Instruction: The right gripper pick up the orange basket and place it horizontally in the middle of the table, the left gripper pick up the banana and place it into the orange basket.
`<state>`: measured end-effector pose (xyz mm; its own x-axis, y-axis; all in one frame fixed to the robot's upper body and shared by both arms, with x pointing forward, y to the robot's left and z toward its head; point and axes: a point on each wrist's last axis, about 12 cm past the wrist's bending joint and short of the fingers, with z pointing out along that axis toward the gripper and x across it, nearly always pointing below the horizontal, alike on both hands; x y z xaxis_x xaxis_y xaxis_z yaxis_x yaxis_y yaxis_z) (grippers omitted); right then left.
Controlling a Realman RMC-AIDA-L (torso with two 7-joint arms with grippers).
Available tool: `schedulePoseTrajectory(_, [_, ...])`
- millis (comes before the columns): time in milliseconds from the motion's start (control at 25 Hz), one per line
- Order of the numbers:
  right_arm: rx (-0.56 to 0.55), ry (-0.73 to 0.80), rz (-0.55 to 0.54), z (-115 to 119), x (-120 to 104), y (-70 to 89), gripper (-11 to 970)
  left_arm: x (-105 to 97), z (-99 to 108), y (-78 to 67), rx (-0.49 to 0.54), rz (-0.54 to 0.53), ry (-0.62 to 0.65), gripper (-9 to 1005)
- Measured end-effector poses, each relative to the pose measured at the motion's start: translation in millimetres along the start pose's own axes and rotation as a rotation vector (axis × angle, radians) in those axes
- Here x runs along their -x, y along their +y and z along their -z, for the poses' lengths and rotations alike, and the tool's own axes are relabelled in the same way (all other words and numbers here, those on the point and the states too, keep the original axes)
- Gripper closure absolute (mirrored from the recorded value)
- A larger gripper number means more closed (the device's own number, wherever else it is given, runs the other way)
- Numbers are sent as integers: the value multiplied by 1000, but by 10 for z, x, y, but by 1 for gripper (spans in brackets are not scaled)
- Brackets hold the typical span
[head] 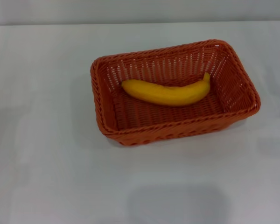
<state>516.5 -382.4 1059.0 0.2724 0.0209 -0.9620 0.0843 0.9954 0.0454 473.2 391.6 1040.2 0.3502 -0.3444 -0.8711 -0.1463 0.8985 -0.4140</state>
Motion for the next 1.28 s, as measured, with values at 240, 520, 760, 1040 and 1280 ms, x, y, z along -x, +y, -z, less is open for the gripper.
schedulePoseTrajectory(240, [15,-15,136,51,-5,53,239,-179,119,-114,26,-210,51,115])
schedulePoseTrajectory(520, [42,8,19,72,-33,76,238,-329,241,-165,59,-237,127,115])
schedulePoseTrajectory(760, [103,57,-25,55,-79,131,238,-393,289,-195,103,-179,146,115])
schedulePoseTrajectory(1040, [116,73,-17,62,-104,162,320,-452,295,-267,104,-145,165,115])
schedulePoseTrajectory(1280, [108,76,17,41,-107,157,303,-481,275,-326,95,-131,170,115])
